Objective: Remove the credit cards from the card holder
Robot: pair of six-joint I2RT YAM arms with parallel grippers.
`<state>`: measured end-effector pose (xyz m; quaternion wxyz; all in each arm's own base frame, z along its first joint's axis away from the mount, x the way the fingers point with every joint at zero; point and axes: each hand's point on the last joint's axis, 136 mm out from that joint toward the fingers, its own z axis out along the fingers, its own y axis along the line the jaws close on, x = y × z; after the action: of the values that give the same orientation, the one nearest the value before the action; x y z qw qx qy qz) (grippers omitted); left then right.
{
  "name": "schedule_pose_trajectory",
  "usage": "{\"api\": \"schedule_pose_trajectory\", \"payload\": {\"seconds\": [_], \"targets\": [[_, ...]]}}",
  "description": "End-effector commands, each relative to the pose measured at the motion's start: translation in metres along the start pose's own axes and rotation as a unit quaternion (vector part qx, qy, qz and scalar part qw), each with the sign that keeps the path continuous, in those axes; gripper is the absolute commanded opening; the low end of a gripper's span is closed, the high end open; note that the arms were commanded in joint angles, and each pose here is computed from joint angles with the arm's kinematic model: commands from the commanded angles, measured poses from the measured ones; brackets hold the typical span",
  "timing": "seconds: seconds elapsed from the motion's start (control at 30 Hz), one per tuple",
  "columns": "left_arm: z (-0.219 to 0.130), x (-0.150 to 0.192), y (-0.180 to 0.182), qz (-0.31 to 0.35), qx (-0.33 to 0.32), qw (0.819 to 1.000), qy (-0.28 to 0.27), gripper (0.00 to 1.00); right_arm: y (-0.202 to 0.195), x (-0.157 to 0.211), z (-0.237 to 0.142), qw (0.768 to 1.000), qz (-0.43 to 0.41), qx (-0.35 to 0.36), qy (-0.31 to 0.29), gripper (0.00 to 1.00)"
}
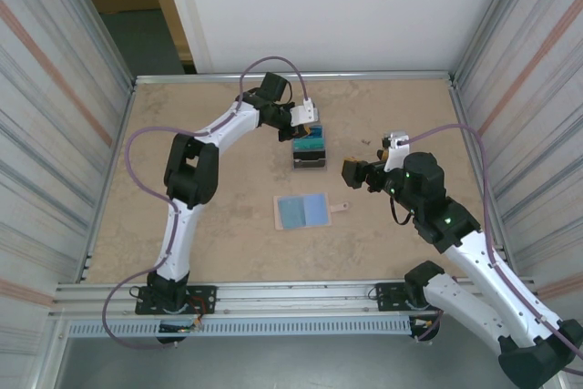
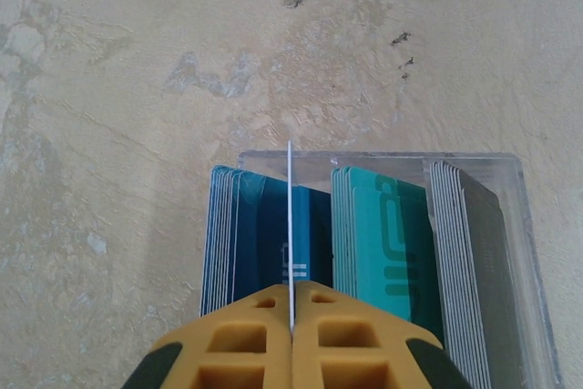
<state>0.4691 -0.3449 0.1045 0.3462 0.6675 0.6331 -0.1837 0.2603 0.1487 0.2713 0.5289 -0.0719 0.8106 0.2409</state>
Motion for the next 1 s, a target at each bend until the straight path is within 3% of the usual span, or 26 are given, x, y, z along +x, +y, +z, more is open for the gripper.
{"api": "schedule_pose_trajectory", "payload": {"seconds": [0.0,0.13,0.2,0.33,0.6,0.97], "targets": [[0.005,0.012,0.003,-0.009,0.002,1.000,0.016,0.00,0.002,-0.007,0.001,1.000,0.014,-0.005,-0.013,0.99],[0.004,0.009,0.002,-0.017,0.004,1.000,0.011,0.01,0.005,-0.006,0.003,1.000,0.014,-0.014,-0.008,0.99],[0.002,0.004,0.001,-0.018,0.007,1.000,0.002,0.12,0.006,-0.005,0.004,1.000,0.014,-0.015,-0.006,0.99],[0.001,-0.002,-0.001,-0.017,0.008,1.000,-0.003,0.18,0.007,-0.005,0.006,1.000,0.016,-0.020,-0.004,0.99],[-0.012,-0.019,0.001,-0.009,-0.009,1.000,-0.009,0.22,0.010,-0.002,0.010,0.999,0.038,-0.023,0.014,0.99],[-0.046,-0.044,0.023,0.019,-0.123,0.992,-0.020,0.29,0.011,0.000,0.016,0.999,0.037,-0.025,0.021,0.99]]}}
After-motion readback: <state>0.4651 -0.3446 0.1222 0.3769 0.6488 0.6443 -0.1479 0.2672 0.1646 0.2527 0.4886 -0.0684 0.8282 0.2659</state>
